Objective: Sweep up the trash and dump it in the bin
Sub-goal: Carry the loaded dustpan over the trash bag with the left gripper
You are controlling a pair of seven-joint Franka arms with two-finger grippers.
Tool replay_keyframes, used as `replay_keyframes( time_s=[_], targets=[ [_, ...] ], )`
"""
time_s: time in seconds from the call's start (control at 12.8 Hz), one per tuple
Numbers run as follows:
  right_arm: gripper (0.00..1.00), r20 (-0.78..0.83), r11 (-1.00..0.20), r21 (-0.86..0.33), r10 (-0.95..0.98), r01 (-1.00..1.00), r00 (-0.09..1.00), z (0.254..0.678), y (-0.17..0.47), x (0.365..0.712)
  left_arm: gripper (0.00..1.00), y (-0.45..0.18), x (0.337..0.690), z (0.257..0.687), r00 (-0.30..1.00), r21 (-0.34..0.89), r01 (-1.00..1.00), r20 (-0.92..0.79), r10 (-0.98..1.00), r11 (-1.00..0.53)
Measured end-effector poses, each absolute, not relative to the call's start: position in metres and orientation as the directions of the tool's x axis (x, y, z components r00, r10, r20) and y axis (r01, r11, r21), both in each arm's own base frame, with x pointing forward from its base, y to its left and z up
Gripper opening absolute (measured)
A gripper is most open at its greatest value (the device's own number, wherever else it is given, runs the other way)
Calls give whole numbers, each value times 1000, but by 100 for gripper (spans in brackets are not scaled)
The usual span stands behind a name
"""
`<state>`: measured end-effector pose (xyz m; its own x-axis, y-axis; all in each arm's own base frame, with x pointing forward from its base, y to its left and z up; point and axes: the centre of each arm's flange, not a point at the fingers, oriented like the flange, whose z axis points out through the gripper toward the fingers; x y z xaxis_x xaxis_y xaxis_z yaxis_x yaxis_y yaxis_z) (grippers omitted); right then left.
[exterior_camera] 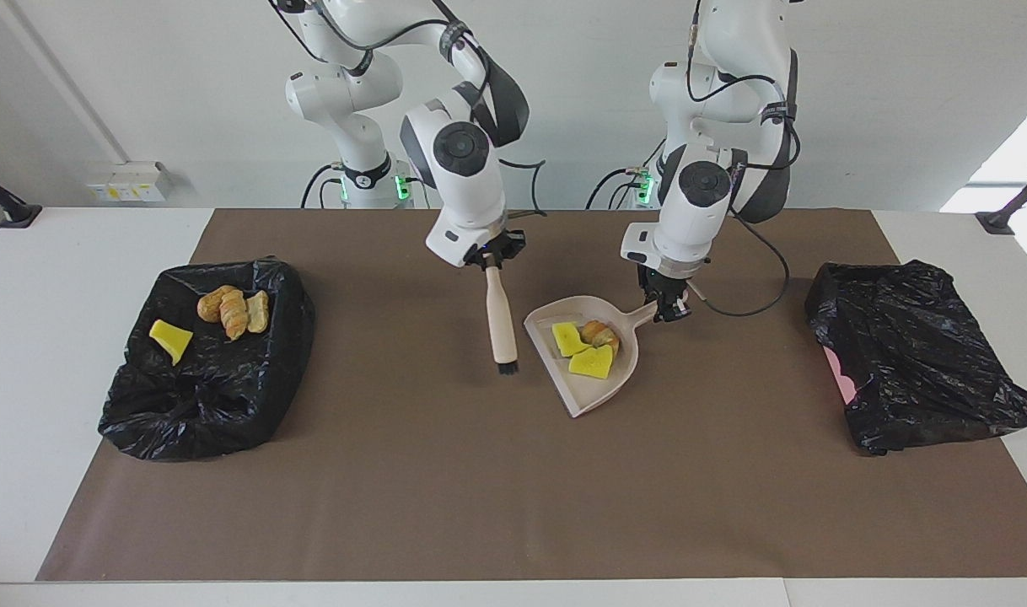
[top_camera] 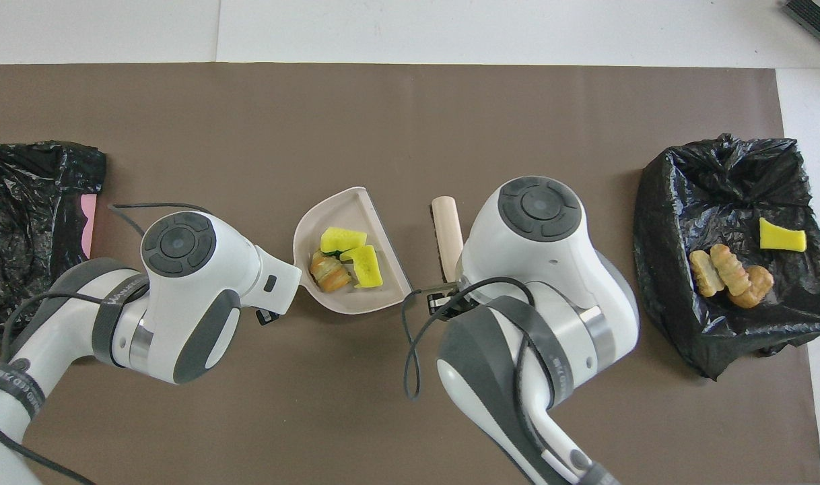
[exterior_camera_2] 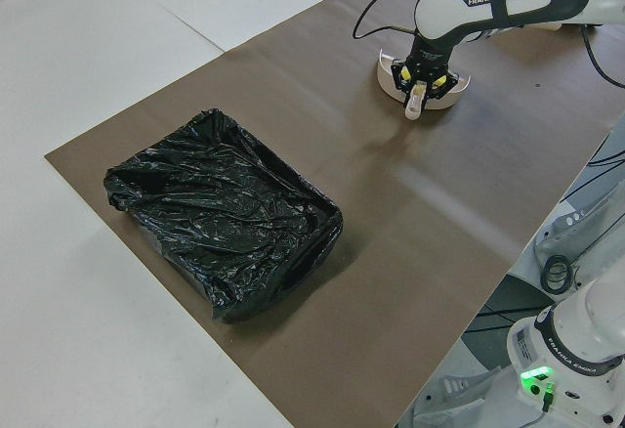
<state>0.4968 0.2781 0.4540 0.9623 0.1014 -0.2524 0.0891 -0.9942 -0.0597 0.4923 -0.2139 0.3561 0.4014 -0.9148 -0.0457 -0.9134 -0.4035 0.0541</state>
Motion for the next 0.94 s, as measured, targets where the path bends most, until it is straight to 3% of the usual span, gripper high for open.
replay_keyframes(
  time_s=[0.16,0.31,0.94],
  targets=[
    [26,-266,-995,-32,104,99,958,489,265,478,33,-210,493,362,500,54,-863,-38,-865,-502],
    [26,-263,-991,-17,133,133,956,499,278,452,33,-198,498,381,625,32,-780,-12,-780,-625],
    [26,-175,-997,29,63,69,983,421,406,335,33,-39,537,512,879,-7,-473,70,-472,-881]
  ],
)
